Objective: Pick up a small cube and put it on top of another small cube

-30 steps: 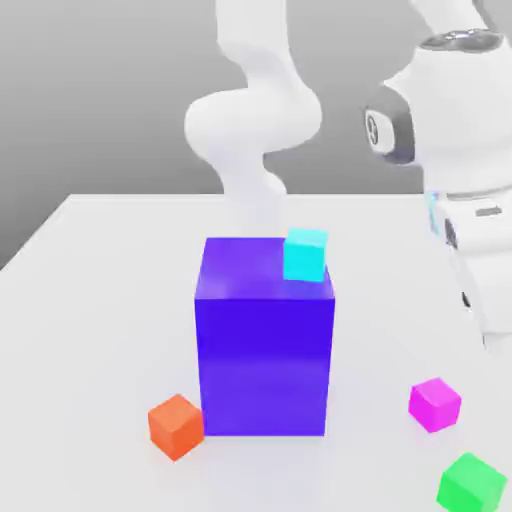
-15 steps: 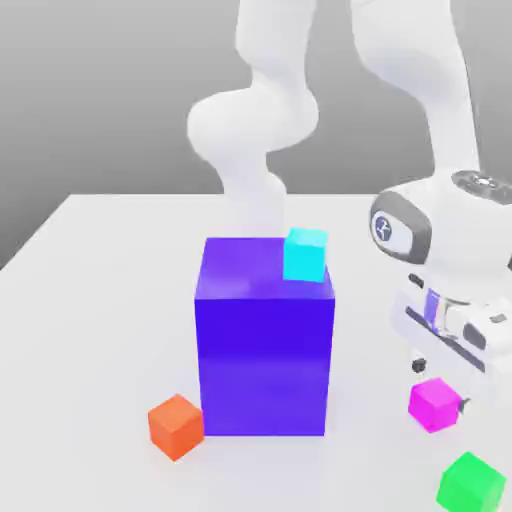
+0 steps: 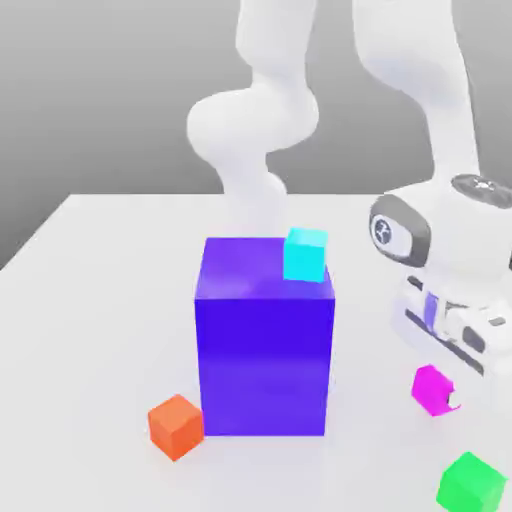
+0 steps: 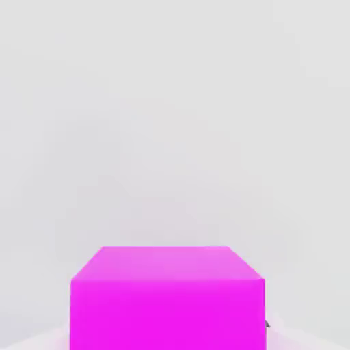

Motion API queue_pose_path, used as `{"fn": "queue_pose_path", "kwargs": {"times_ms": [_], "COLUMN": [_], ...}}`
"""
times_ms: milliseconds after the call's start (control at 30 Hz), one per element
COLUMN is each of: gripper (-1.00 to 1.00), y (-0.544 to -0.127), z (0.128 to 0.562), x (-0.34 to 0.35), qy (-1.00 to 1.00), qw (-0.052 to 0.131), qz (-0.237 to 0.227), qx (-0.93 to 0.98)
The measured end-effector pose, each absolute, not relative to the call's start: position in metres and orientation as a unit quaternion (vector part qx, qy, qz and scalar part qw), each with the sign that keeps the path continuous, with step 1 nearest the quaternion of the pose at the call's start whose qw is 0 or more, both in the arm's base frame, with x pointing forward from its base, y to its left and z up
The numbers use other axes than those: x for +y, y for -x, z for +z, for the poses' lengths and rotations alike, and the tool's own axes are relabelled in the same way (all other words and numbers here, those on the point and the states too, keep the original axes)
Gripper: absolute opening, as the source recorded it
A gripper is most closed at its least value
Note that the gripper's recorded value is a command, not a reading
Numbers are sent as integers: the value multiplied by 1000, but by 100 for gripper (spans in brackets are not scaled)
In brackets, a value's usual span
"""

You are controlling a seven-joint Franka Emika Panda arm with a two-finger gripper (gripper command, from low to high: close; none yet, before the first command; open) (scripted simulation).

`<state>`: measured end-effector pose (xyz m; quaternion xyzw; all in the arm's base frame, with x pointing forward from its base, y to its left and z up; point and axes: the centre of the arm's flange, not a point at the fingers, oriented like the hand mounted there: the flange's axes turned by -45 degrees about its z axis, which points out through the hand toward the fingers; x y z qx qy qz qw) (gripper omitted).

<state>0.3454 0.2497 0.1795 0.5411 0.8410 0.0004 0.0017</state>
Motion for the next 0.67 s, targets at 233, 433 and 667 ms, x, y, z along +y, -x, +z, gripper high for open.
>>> {"fn": "queue_pose_path", "kwargs": {"times_ms": [233, 433, 667], "gripper": [-100, -100, 100], "y": [-411, -477, -482], "z": [215, 231, 183], "x": [254, 249, 248], "qy": [-573, -600, -603], "qw": [-1, 0, 0], "qz": [0, 0, -1], "qx": [820, 800, 798]}}
